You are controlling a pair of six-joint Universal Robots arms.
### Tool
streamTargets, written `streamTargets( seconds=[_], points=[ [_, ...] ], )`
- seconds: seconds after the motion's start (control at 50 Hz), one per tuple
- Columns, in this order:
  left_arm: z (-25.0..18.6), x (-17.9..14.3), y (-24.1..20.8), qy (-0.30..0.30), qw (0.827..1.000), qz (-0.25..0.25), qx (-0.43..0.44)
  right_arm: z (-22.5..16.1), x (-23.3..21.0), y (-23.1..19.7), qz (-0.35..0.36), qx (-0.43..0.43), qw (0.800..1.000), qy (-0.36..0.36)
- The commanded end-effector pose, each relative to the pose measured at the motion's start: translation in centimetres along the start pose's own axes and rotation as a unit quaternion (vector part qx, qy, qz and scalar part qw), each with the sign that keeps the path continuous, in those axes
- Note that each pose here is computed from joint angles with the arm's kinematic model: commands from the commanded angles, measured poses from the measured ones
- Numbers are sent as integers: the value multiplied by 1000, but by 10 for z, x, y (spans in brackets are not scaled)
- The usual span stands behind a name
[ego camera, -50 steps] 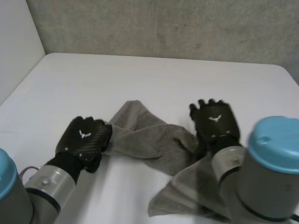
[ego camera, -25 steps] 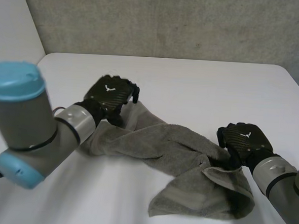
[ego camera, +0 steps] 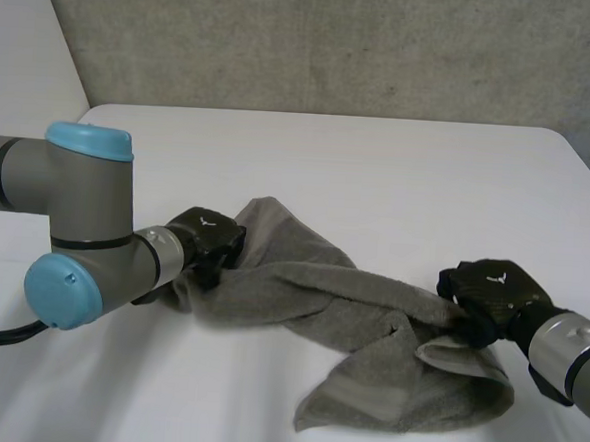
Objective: Fold the towel.
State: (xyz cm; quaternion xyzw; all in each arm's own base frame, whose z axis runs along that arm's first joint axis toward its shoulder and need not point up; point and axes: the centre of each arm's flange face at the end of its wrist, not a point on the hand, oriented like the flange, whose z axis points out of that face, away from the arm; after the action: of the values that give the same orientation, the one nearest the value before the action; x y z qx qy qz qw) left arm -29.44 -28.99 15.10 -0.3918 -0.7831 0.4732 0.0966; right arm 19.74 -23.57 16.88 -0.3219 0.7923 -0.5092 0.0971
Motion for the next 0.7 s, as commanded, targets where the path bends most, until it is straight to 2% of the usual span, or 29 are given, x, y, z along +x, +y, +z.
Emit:
streamTargets(
  seconds=[0.02,0.08,0.1,0.12,0.14,0.16,0.18,0.2,0.22,0.24,0.26,0.28,0.3,0.32,0.34,0.36,0.38,0.4,0.48,0.5,0.52,0.54,0.56,0.58,0.6,0.62,0.64,0.68,0.7],
  points=[
    [2,-6,-15,-12,1000,6,28,17,19,-32,-80,45,996,22],
    [5,-14,-31,-25,998,22,57,25,34,-58,-129,82,987,46],
    [9,-23,-46,-50,994,36,87,25,34,-58,-129,82,987,46],
    [9,-24,-46,-50,994,36,87,28,43,-79,-159,113,979,62],
    [10,-36,-65,-90,987,46,128,29,49,-103,-181,150,969,77],
    [10,-36,-66,-90,987,46,128,29,49,-103,-181,151,969,78],
    [9,-49,-87,-136,974,49,174,28,51,-128,-199,192,957,91],
    [7,-60,-106,-183,956,50,222,28,51,-128,-199,192,957,91],
    [7,-60,-106,-183,956,50,222,25,53,-157,-218,245,939,109],
    [1,-70,-128,-232,931,47,278,21,52,-183,-232,302,915,131],
    [-13,-82,-152,-281,897,38,338,21,52,-183,-233,302,915,131],
    [-13,-82,-152,-282,897,38,338,17,53,-204,-236,354,891,156],
    [-36,-92,-176,-325,858,23,397,11,54,-220,-233,405,865,181],
    [-36,-92,-176,-325,858,22,397,11,54,-220,-233,405,865,181],
    [-56,-100,-190,-355,824,5,440,3,52,-236,-227,455,838,199],
    [-69,-103,-197,-373,800,-6,470,3,52,-236,-227,455,838,199],
    [-70,-103,-197,-373,800,-6,470,-8,50,-247,-219,492,816,209],
    [-77,-101,-199,-374,788,-9,489,-14,49,-251,-213,502,812,209],
    [-78,-94,-190,-366,790,-4,493,-14,50,-243,-204,479,831,196],
    [-73,-89,-181,-356,800,0,483,-8,47,-234,-200,457,848,179],
    [-71,-85,-174,-347,809,4,474,-8,47,-234,-200,457,848,179],
    [-71,-85,-174,-347,809,4,474,-1,44,-224,-197,431,866,163],
    [-69,-82,-165,-340,819,7,463,8,41,-211,-194,399,884,146],
    [-65,-77,-153,-332,831,8,446,8,41,-211,-194,399,884,146],
    [-65,-77,-153,-332,831,8,446,16,38,-198,-194,366,901,127],
    [-59,-72,-136,-324,847,8,422,23,34,-185,-196,337,914,112],
    [-54,-67,-118,-318,862,6,396,24,34,-185,-196,336,914,112],
    [-51,-62,-100,-312,874,4,371,30,30,-172,-200,309,924,99],
    [-51,-62,-100,-312,875,4,371,34,26,-160,-203,285,933,88]
  ],
)
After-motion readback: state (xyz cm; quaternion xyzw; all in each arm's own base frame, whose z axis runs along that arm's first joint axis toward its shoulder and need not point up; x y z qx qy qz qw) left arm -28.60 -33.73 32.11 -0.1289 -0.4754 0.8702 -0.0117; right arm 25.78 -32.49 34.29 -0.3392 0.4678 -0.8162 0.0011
